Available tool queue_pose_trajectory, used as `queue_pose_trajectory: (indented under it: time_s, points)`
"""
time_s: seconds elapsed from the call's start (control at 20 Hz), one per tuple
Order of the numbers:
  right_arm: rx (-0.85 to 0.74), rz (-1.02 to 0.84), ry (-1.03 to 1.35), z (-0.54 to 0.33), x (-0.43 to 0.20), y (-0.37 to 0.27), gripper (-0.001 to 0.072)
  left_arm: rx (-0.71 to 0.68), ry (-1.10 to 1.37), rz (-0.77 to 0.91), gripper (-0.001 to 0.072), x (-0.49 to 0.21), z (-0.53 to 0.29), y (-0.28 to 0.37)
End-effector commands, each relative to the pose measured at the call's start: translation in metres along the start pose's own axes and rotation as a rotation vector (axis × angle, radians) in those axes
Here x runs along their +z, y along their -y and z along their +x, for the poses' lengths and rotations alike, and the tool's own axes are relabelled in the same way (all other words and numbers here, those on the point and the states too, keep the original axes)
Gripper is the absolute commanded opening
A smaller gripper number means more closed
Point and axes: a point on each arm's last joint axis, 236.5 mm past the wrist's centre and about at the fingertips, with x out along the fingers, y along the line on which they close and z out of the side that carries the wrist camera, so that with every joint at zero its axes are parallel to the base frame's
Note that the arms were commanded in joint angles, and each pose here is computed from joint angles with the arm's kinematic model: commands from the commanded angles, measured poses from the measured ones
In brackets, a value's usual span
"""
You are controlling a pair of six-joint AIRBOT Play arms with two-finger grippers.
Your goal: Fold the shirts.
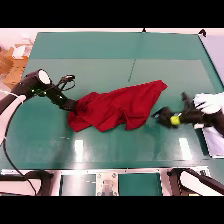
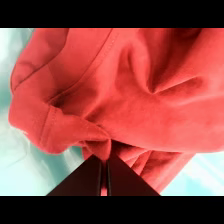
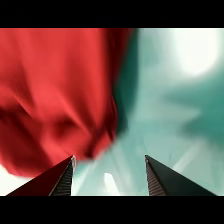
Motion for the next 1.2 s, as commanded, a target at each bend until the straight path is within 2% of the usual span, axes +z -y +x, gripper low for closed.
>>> queue_pose_trajectory:
  time_s: [0.0, 0.1, 0.2, 0.45, 0.55, 0.6, 0.65, 0.8, 0.9, 1.0, 1.15]
  points:
    - [-0.024, 0.022, -0.025, 0.038, -0.044, 0.012, 0.0488, -0.012, 0.008, -0.005, 0.0025, 0.002, 0.0, 0.003]
    - [-0.016, -0.003, 0.014, 0.047, -0.04, 0.001, 0.0486, -0.015, 0.012, -0.006, 0.0025, 0.003, 0.0, 0.003]
    - [-0.013, -0.012, 0.063, 0.053, -0.032, -0.006, 0.037, -0.015, 0.012, -0.006, 0.0025, 0.003, 0.0, 0.003]
    - [-0.019, 0.011, 0.078, 0.063, -0.014, -0.008, 0.0344, -0.01, 0.027, 0.001, 0.0025, 0.006, 0.0, 0.002]
    - [-0.001, -0.002, 0.064, 0.07, -0.012, -0.014, 0.0247, -0.011, 0.028, 0.001, 0.0024, 0.006, 0.0, 0.003]
    - [0.006, -0.015, 0.056, 0.073, -0.012, -0.017, 0.0146, -0.012, 0.028, 0.001, 0.0024, 0.006, 0.0, 0.003]
    - [0.013, -0.048, 0.056, 0.074, -0.011, -0.022, 0.0015, -0.012, 0.026, 0.0, 0.0024, 0.006, 0.0, 0.003]
    - [0.12, -0.14, 0.036, 0.037, 0.003, -0.064, 0.0013, 0.046, 0.03, 0.038, 0.0024, 0.004, -0.021, -0.002]
    - [0.242, -0.197, 0.127, -0.037, 0.035, -0.114, 0.0013, 0.159, 0.117, 0.075, 0.0024, 0.018, -0.068, -0.01]
    - [0.315, -0.288, 0.331, -0.14, 0.068, -0.163, 0.0014, 0.267, 0.281, 0.112, 0.0024, 0.04, -0.137, -0.005]
    - [0.317, -0.477, 0.722, -0.298, 0.077, -0.232, 0.0013, 0.322, 0.599, 0.14, 0.0024, 0.063, -0.26, 0.038]
